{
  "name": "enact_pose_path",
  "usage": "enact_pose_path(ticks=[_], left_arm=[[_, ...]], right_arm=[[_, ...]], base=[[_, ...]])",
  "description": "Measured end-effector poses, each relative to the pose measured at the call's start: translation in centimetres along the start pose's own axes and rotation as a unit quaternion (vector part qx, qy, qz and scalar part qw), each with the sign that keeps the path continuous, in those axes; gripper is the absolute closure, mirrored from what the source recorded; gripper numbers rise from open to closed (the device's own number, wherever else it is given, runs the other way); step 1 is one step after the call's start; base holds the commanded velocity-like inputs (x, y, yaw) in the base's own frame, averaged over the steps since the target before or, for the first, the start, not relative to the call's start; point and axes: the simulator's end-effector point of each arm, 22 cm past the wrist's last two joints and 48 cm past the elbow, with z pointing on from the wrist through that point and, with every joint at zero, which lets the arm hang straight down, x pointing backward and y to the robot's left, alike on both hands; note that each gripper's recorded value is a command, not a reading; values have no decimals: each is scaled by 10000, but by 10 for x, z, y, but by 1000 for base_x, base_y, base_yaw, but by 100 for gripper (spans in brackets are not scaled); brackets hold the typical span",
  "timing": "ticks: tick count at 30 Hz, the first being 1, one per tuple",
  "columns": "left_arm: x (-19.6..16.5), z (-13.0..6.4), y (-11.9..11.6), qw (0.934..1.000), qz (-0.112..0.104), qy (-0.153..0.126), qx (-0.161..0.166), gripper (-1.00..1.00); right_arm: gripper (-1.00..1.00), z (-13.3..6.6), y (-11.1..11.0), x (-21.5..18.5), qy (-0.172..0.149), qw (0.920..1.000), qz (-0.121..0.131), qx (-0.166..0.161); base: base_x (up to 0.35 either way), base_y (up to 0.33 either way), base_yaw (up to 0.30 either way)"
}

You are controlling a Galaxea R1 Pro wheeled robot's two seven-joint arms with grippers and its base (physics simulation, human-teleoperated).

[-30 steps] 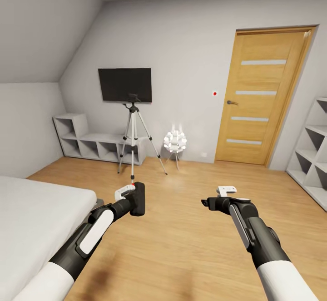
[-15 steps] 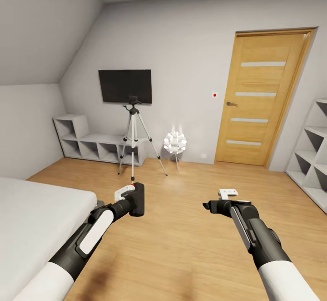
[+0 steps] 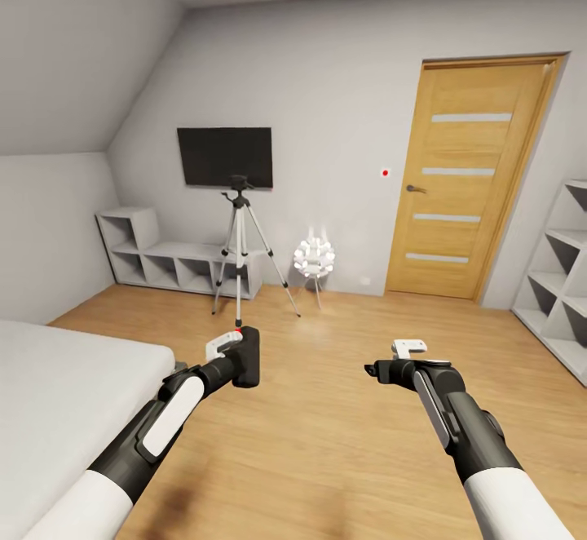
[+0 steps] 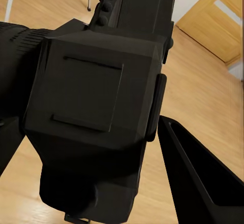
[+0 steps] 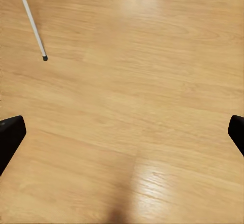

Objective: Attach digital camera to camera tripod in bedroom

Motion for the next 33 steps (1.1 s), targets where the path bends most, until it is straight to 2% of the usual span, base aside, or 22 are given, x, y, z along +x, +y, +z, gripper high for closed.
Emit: enact_pose_path(ticks=[4,8,9,10,15,18,19,21,23,25,27,31,32,33], left_arm=[[-2,-3,-2,10000,-11,18,0,100],[9,0,14,9996,-50,206,-173,100],[19,3,26,9990,-64,330,-304,100],[40,7,51,9967,-128,572,-561,100],[101,10,116,9839,-285,1230,-1265,100],[164,1,164,9647,-492,1827,-1832,100],[179,-3,172,9597,-514,1961,-1945,100],[224,-15,189,9437,-637,2358,-2232,100],[253,-24,196,9330,-699,2595,-2395,100],[311,-49,210,9094,-810,2998,-2767,100],[334,-57,207,9025,-863,3055,-2912,100],[346,-59,204,9042,-799,2932,-3002,100],[360,-67,208,9020,-809,2914,-3080,100],[384,-84,217,8965,-777,2975,-3190,100]], right_arm=[[-100,-4,0,-3,5,10000,1,-8],[-100,-2,-16,8,174,9998,2,118],[-100,2,-30,23,356,9991,7,226],[-100,12,-61,60,709,9964,18,460],[-100,26,-110,131,1144,9904,92,764],[-100,24,-151,202,1527,9828,135,1029],[-100,22,-158,218,1623,9808,155,1071],[-100,15,-172,261,1842,9758,187,1167],[-100,9,-178,289,1975,9726,194,1213],[-100,-3,-184,327,2100,9696,78,1257],[-100,-5,-185,334,2041,9710,-124,1243],[-100,-5,-183,339,1991,9721,-381,1179],[-100,-11,-180,356,2087,9703,-465,1133],[-100,-21,-176,382,2249,9669,-514,1090]], base=[[0,0,0],[0,0,0],[0,0,0],[0,0,0],[0,0,0],[0,0,0],[0,0,0],[0,0,0],[0,0,0],[0,0,0],[0,0,0],[0,0,0],[0,0,0],[0,0,0]])
